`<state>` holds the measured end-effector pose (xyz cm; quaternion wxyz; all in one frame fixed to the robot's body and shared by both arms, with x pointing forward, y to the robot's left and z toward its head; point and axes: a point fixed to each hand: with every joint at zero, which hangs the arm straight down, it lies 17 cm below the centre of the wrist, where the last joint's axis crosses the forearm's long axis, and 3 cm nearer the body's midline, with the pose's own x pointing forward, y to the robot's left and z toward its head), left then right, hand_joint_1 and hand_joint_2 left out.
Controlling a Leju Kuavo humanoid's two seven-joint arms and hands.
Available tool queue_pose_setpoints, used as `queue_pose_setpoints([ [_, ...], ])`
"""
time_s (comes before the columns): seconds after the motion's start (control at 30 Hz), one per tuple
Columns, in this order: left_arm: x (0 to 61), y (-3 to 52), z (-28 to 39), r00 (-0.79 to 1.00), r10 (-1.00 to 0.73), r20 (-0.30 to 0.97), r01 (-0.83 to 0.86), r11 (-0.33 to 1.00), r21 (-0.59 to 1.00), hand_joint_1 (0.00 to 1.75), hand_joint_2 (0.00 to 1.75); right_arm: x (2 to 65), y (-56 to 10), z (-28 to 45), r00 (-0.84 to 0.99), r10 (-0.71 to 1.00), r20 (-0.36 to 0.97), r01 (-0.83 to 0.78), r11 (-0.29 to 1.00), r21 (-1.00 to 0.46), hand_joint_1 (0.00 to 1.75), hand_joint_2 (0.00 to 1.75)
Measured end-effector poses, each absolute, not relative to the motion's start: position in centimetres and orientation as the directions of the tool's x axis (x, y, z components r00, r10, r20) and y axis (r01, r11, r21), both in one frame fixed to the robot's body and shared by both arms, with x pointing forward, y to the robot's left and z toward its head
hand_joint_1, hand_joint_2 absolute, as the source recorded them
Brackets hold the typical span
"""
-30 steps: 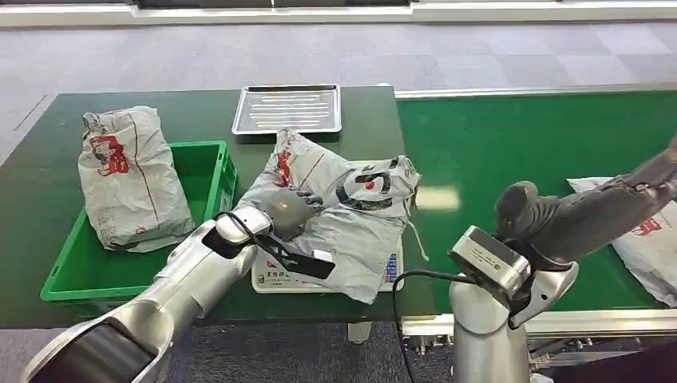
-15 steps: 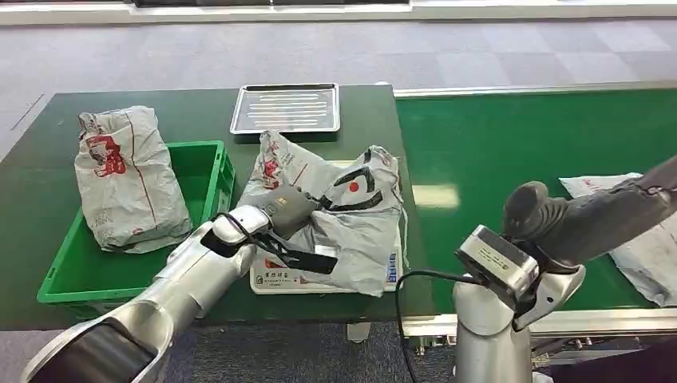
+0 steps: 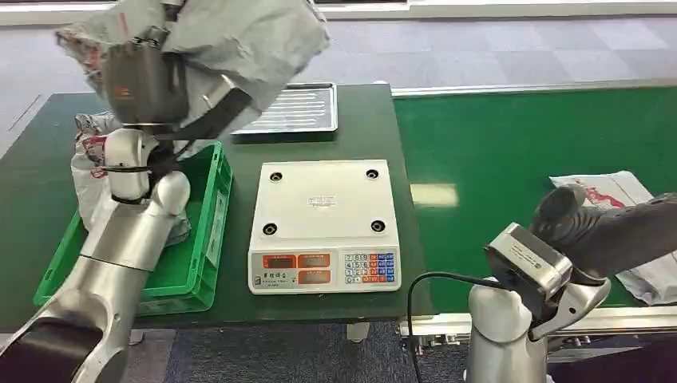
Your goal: Moved the parcel from conveyor to table for the left to box.
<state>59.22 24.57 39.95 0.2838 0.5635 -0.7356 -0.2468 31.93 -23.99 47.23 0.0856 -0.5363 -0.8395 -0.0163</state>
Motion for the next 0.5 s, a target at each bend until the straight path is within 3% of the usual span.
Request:
queue_pose_setpoints([
  [0.23,57.9,31.7,40.9,0.004,-0.992,0.126,-0.753,0.08,0.653,1.75,1.75,31.9,-24.0,47.2,-0.409,0.898,0.16,0.904,0.423,-0.065,0.0,0.0],
  [0.33,58.8,35.1,39.1,0.161,-0.984,0.071,-0.686,-0.06,0.725,1.75,1.75,31.9,-24.0,47.2,-0.415,0.895,0.163,0.901,0.428,-0.061,0.0,0.0],
  [0.43,60.0,38.4,35.6,0.253,-0.965,0.063,-0.582,-0.1,0.807,1.75,1.75,31.9,-24.1,47.2,-0.417,0.894,0.164,0.9,0.431,-0.059,0.0,0.0],
  [0.47,60.4,39.4,34.1,0.276,-0.96,0.052,-0.548,-0.112,0.829,0.0,0.0,31.9,-24.1,47.2,-0.418,0.893,0.165,0.9,0.432,-0.059,0.0,0.0],
  [0.5,60.7,40.1,32.7,0.292,-0.955,0.044,-0.515,-0.118,0.849,0.0,0.0,31.9,-24.0,47.2,-0.419,0.893,0.162,0.9,0.432,-0.058,0.0,0.0],
])
